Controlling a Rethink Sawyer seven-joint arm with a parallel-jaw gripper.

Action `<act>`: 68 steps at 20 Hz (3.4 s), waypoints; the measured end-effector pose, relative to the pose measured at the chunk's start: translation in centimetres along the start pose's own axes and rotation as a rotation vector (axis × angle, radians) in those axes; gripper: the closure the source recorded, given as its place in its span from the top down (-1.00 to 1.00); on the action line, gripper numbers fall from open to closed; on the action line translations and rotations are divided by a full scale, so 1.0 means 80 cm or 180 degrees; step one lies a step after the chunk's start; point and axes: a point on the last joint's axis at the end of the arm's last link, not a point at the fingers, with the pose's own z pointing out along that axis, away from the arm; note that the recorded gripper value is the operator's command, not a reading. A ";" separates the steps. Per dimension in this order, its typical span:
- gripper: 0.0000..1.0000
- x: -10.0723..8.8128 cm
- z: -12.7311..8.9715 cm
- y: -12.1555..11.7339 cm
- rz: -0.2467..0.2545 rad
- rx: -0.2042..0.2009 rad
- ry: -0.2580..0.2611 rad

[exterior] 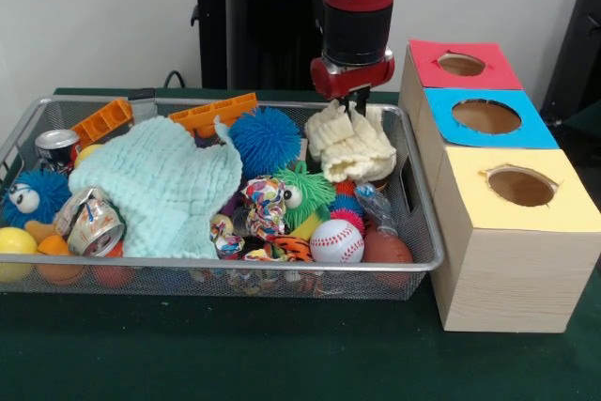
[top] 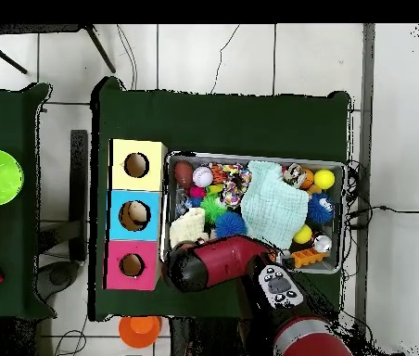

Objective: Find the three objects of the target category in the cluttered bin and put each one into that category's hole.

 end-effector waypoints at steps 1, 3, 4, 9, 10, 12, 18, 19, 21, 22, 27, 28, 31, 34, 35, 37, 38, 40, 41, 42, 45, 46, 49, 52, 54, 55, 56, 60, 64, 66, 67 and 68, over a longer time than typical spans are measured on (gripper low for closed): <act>-1.00 -0.001 -0.001 -0.001 0.0001 0.0007 -0.0008; -1.00 -0.001 -0.001 -0.001 0.0000 0.0006 -0.0007; -1.00 -0.001 -0.001 -0.001 -0.0001 0.0007 -0.0006; -1.00 -0.001 -0.001 0.000 -0.0003 0.0005 -0.0005; -1.00 -0.001 -0.001 0.000 -0.0007 0.0006 -0.0005; -1.00 -0.001 -0.003 0.000 -0.0008 0.0012 -0.0011; -1.00 0.000 -0.032 -0.023 0.0118 -0.0051 -0.0095; -1.00 0.003 -0.045 -0.036 0.0191 -0.0086 -0.0117; -1.00 0.009 -0.058 -0.050 0.0263 -0.0115 -0.0126; -1.00 0.012 -0.067 -0.059 0.0306 -0.0126 -0.0128; -1.00 0.031 -0.106 -0.094 0.0430 -0.0109 -0.0103; -1.00 0.034 -0.113 -0.099 0.0442 -0.0100 -0.0093; -1.00 0.041 -0.141 -0.112 0.0452 -0.0052 -0.0057; -1.00 0.043 -0.161 -0.121 0.0439 -0.0005 -0.0027; -1.00 0.044 -0.172 -0.126 0.0433 0.0025 -0.0012; -1.00 0.043 -0.187 -0.135 0.0416 0.0067 -0.0006; -1.00 0.042 -0.189 -0.136 0.0409 0.0073 -0.0005; -1.00 0.042 -0.194 -0.139 0.0395 0.0084 -0.0003; -1.00 0.043 -0.198 -0.143 0.0375 0.0095 -0.0001; -1.00 0.044 -0.201 -0.147 0.0356 0.0106 0.0001; -1.00 0.048 -0.206 -0.155 0.0322 0.0126 0.0010; -1.00 0.050 -0.208 -0.160 0.0309 0.0135 0.0019; -1.00 0.057 -0.209 -0.168 0.0301 0.0133 0.0049; -1.00 0.062 -0.212 -0.177 0.0260 0.0140 0.0086; -1.00 0.064 -0.213 -0.183 0.0214 0.0156 0.0104; -1.00 0.065 -0.215 -0.188 0.0190 0.0166 0.0111; -1.00 0.065 -0.215 -0.190 0.0175 0.0170 0.0114; -1.00 0.066 -0.218 -0.208 0.0059 0.0191 0.0135; -1.00 0.068 -0.222 -0.224 -0.0047 0.0198 0.0140; -1.00 0.069 -0.224 -0.237 -0.0127 0.0175 0.0140; -1.00 0.068 -0.224 -0.241 -0.0144 0.0170 0.0137; -1.00 0.068 -0.225 -0.244 -0.0161 0.0166 0.0135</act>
